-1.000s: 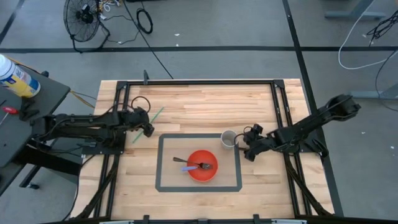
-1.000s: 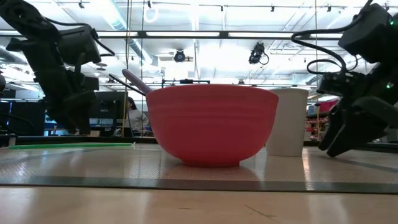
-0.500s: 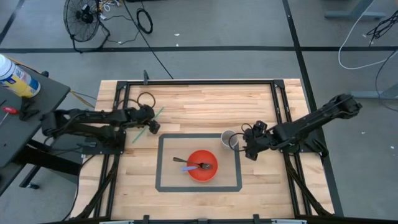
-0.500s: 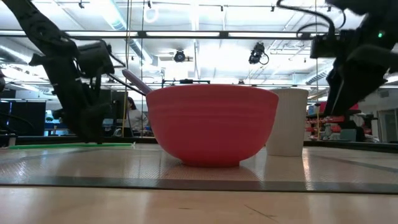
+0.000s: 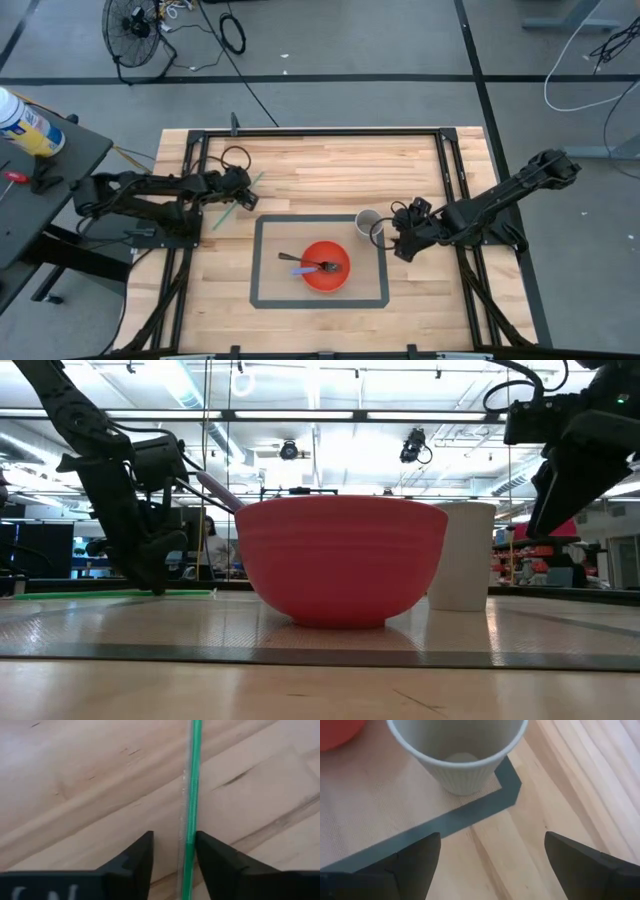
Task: Pick & Place Utensil
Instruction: Put the green straw into the white cup on the brown mat
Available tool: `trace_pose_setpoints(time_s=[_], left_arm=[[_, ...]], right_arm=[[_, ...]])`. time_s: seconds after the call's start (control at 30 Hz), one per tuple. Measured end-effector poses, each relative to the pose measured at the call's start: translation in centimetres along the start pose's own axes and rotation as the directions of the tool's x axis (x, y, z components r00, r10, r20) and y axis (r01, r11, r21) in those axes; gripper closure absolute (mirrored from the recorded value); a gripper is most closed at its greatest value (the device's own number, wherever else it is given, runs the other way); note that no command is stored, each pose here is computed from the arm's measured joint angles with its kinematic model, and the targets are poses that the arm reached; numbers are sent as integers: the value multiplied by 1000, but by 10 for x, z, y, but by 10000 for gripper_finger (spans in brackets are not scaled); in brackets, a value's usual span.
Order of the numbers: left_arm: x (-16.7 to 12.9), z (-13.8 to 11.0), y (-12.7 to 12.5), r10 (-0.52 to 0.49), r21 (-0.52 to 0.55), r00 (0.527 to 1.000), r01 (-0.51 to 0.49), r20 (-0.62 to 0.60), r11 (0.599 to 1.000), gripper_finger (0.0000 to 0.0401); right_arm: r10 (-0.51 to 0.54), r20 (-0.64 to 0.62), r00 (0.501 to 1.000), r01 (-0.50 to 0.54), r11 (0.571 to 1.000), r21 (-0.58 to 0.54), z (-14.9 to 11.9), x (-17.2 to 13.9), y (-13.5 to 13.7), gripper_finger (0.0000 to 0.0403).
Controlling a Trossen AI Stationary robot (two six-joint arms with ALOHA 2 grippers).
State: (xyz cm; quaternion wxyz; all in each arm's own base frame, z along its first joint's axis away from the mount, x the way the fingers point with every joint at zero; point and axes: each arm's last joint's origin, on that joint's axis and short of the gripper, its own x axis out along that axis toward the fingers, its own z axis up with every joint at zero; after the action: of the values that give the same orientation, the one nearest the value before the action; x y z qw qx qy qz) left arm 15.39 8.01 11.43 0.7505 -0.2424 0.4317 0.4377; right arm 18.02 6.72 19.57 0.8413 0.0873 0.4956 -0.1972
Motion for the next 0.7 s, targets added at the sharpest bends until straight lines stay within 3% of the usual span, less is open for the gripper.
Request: trace_pose_setpoints(time_s=[0.27,0.7], left_arm=[[0,-3,2,16,-42,999,-18,-35,999,315],[0,-6,3,21,-52,998,-24,-63,998,365]], right_arm=[[24,25,999,-24,1000,8,3,0,2,41],[11,38,999,-12,1000,11,3,0,2,41]])
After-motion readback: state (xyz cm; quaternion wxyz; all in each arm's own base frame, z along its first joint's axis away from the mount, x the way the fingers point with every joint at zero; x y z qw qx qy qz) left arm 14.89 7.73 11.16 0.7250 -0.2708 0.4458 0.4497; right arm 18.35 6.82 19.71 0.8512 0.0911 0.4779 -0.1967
